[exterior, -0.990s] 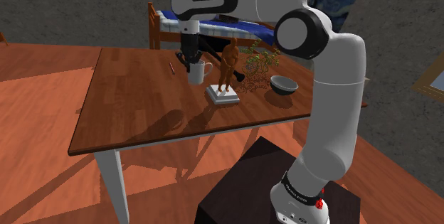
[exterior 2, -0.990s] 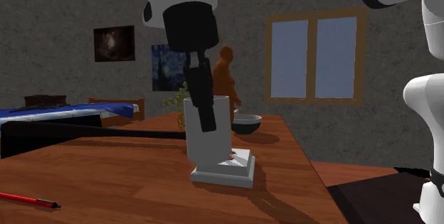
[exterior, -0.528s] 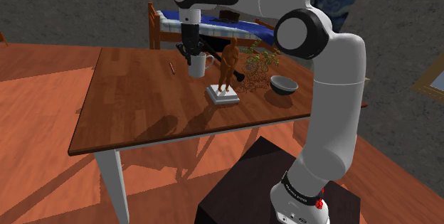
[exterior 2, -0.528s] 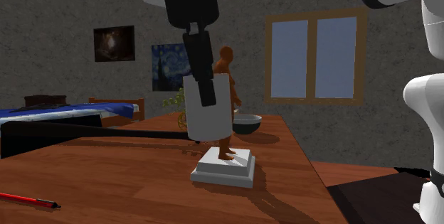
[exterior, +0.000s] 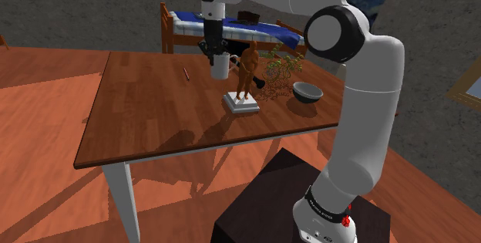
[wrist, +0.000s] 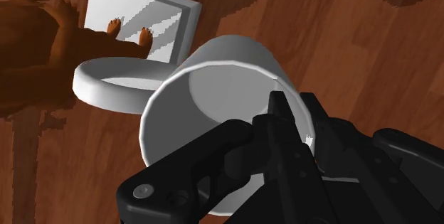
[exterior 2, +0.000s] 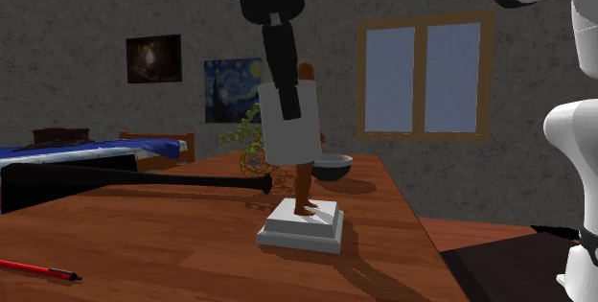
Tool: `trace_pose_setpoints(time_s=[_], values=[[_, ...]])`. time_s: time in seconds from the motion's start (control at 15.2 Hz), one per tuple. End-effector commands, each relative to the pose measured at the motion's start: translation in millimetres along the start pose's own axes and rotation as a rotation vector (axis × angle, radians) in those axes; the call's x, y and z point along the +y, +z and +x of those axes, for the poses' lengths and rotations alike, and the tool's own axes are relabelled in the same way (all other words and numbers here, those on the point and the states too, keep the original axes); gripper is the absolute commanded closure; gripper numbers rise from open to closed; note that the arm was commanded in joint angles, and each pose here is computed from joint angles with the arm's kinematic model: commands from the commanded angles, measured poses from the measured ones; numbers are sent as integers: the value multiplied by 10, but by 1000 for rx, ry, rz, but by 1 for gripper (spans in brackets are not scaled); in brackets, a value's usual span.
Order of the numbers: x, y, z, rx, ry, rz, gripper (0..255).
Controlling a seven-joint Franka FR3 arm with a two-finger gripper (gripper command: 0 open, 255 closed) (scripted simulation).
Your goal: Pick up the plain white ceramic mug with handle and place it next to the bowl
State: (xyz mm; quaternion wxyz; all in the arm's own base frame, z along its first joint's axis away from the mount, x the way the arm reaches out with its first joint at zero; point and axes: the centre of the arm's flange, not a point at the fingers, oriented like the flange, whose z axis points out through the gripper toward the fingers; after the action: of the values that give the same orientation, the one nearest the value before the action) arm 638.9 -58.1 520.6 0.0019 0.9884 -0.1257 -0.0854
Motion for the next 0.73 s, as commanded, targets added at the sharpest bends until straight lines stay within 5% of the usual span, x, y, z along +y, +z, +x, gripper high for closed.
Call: trace_pose_setpoints(time_s=[0.0,0.66], values=[[238,10,-116,0,0,0,255],[1423,133,-681,0,0,0,255]])
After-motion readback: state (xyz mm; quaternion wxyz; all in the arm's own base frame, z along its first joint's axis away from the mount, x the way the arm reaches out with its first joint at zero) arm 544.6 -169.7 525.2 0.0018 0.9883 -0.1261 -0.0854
